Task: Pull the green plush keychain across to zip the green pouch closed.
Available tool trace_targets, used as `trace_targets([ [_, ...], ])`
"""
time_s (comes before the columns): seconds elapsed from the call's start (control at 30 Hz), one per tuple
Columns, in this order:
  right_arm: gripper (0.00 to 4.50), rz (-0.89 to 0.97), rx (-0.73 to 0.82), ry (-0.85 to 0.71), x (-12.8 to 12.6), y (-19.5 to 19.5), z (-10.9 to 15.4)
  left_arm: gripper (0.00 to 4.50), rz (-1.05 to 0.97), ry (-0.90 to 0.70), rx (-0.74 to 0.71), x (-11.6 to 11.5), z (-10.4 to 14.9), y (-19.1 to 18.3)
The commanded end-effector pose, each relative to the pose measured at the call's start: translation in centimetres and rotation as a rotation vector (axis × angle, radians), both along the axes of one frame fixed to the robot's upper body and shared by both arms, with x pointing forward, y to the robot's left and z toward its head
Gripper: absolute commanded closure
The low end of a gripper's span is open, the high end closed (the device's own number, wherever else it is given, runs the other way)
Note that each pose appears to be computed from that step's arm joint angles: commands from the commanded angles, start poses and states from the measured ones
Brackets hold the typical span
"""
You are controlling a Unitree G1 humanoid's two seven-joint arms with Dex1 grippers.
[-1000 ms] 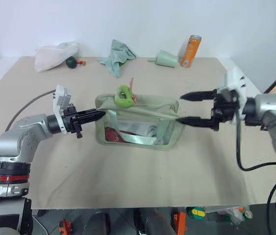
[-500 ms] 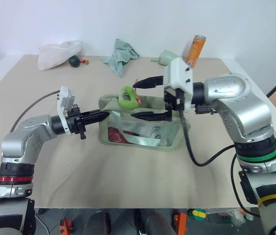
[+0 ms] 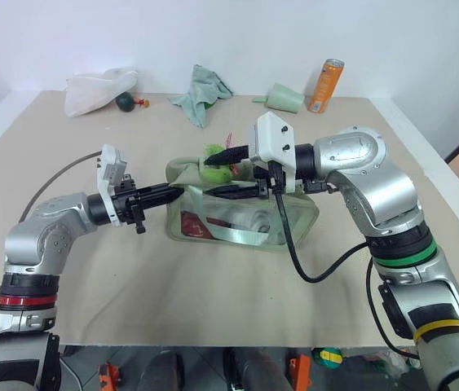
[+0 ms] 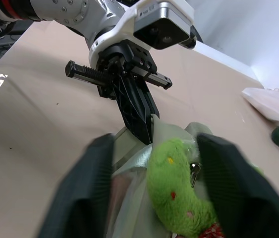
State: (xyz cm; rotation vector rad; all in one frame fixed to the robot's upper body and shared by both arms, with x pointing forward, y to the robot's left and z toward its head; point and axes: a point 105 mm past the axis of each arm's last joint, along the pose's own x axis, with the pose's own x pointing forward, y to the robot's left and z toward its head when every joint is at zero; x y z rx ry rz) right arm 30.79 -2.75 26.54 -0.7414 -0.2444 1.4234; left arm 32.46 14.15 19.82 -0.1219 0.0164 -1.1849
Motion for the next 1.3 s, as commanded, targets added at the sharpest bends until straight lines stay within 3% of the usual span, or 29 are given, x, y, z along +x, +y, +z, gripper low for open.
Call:
trace_targets([
  [0.03,3.6,0.02,-0.006,-0.055,-0.3,0.3,1.0,4.39,-0.028,-0.027,-0.006,-0.5,0.5,-0.5],
  [0.13,4.41,0.022,-0.01,-0.055,-0.2,0.2,0.9,4.39,-0.025,-0.034,-0.011,-0.5,0.7,-0.5],
  [0.4,4.41,0.02,-0.018,-0.063,-0.1,-0.2,1.1,4.39,-0.02,-0.045,-0.018,-0.5,0.9,-0.5],
  [0.73,4.41,-0.191,0.069,-0.153,1.3,-7.2,7.3,4.39,-0.023,-0.049,-0.035,-0.4,0.8,-0.8],
  [1.07,4.41,-0.458,-0.072,-0.222,0.7,-14.7,7.5,4.39,-0.041,-0.045,-0.043,-0.2,0.7,-1.2],
  [1.3,4.41,-0.442,-0.007,-0.218,0.8,-12.9,7.4,4.39,-0.052,-0.043,-0.045,0.0,0.6,-1.5],
])
